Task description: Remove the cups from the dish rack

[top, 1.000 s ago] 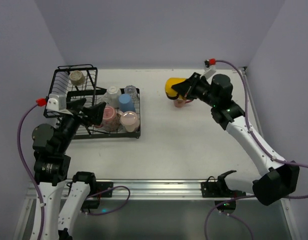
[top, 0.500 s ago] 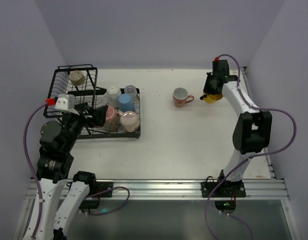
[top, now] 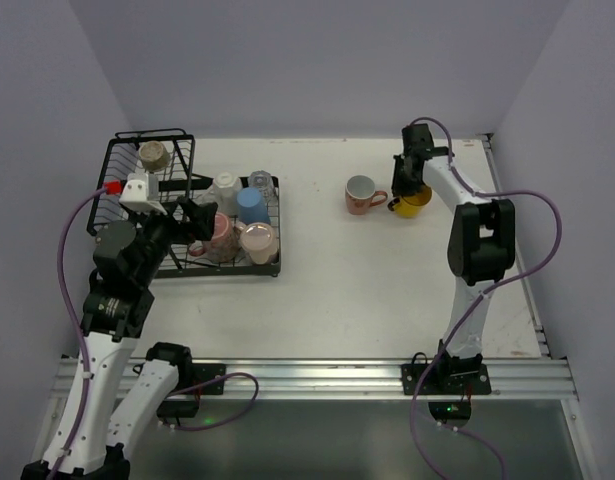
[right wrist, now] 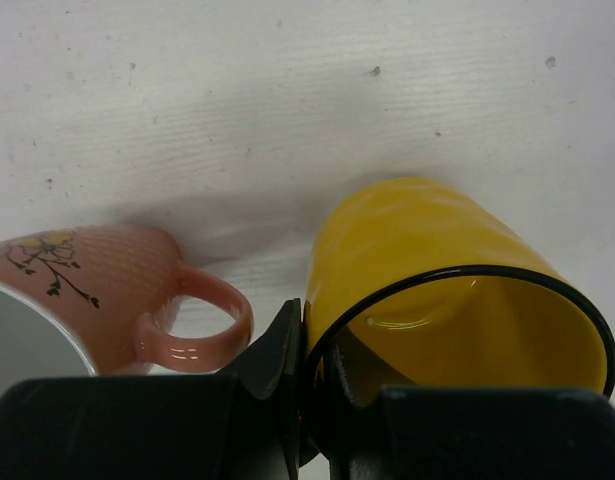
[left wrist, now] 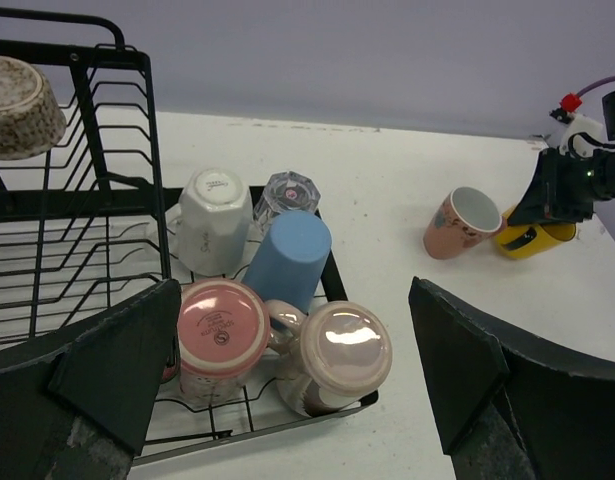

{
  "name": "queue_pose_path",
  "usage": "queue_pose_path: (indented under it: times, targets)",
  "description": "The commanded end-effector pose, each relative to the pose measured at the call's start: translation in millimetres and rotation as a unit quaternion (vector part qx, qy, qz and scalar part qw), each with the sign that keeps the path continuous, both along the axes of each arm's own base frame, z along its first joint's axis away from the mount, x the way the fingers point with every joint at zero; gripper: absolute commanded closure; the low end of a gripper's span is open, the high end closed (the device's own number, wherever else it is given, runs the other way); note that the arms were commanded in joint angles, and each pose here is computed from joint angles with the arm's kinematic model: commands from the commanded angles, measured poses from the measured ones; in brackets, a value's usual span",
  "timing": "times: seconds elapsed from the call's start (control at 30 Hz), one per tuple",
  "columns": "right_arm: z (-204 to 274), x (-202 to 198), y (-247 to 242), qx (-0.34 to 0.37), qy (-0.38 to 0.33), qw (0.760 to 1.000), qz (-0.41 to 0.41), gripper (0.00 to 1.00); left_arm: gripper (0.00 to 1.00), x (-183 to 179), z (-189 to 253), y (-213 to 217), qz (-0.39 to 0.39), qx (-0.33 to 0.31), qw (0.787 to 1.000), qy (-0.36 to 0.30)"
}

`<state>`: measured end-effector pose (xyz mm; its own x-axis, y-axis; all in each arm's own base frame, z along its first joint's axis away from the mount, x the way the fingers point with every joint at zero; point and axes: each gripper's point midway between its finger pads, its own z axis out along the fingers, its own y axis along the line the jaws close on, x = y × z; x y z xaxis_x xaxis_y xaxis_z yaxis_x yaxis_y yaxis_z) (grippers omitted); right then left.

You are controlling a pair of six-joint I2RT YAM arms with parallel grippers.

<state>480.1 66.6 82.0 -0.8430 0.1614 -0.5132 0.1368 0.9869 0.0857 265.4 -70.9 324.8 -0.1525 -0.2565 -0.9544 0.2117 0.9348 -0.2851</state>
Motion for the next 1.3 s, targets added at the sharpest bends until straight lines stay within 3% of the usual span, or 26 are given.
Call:
queue_pose_path:
  times: [0.0, 0.23, 0.4, 0.5, 0.6, 0.63, 0.77, 1.0, 1.27]
  targets:
    - [26, 21, 8, -0.010, -0.036, 0.999, 0.015, 0.93, 0.00, 5, 30, 9, 0.028, 0.003, 0.999, -0.030]
    - [29, 23, 9, -0.009, -0.035, 0.999, 0.011, 0.75, 0.00, 18, 44, 19, 0.065, -0.005, 0.998, -0.019]
    - [38, 19, 5, -0.013, -0.042, 0.999, 0.006, 0.71, 0.00, 29, 51, 20, 0.076, -0.013, 0.997, -0.009]
    - [58, 14, 6, -0.004, -0.062, 0.998, 0.002, 0.63, 0.00, 35, 60, 26, 0.098, -0.014, 0.995, -0.013]
    - [89, 6, 5, 0.008, -0.096, 0.995, -0.007, 0.54, 0.00, 43, 77, 50, 0.165, -0.008, 0.986, -0.023]
    - [98, 3, 6, 0.017, -0.106, 0.994, -0.010, 0.47, 0.00, 44, 87, 56, 0.182, -0.008, 0.983, -0.032]
    - [143, -19, 16, 0.056, -0.169, 0.984, 0.002, 0.39, 0.00, 72, 88, 69, 0.216, -0.004, 0.976, -0.007]
    - [190, -79, 34, 0.129, -0.261, 0.956, 0.039, 0.43, 0.09, 143, 30, 121, 0.273, -0.027, 0.958, 0.090]
    - [194, -104, 50, 0.149, -0.290, 0.942, 0.073, 0.48, 0.11, 176, -7, 137, 0.280, -0.014, 0.949, 0.144]
